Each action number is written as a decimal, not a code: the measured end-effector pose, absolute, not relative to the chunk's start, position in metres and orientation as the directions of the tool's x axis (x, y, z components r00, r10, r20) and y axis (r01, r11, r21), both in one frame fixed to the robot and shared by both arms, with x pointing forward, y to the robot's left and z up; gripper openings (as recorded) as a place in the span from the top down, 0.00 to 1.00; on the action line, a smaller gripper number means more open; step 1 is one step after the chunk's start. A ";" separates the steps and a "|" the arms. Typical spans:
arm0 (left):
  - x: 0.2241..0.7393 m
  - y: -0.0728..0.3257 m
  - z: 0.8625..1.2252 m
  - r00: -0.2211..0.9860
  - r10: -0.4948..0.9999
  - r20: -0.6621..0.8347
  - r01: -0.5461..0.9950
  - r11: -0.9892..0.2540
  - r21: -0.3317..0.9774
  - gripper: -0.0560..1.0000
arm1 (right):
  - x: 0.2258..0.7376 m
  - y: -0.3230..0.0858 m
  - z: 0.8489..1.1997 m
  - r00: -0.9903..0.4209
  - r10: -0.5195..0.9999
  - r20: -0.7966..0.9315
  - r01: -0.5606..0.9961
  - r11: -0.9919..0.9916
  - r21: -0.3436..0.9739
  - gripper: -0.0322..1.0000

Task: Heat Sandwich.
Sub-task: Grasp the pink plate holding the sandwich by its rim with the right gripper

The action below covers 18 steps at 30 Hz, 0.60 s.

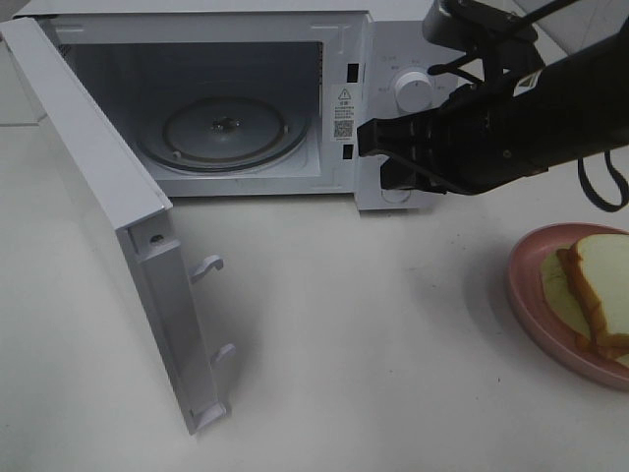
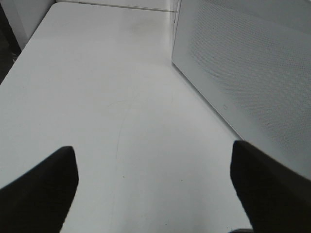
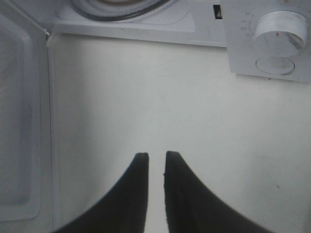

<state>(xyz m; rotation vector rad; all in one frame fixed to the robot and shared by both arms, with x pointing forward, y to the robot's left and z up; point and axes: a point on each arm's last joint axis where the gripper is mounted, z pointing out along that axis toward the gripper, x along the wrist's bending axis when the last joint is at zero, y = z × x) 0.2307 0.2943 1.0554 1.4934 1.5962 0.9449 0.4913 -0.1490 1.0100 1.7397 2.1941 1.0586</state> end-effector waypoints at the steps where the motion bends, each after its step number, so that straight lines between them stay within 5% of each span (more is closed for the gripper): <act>1: 0.231 0.294 1.055 -0.046 0.998 -0.033 0.452 0.050 0.891 0.19 | 0.491 -0.148 1.013 -0.336 0.898 0.285 0.797 0.110 0.594 0.79; 12: 0.231 0.294 1.055 -0.046 0.998 -0.033 0.452 0.050 0.891 0.19 | 0.487 -0.165 1.051 -0.429 0.903 0.017 0.856 0.400 0.327 0.32; 18: 0.231 0.294 1.055 -0.046 0.998 -0.033 0.452 0.050 0.891 0.19 | 0.493 -0.185 1.062 -0.300 0.953 -0.027 0.915 0.296 0.274 0.29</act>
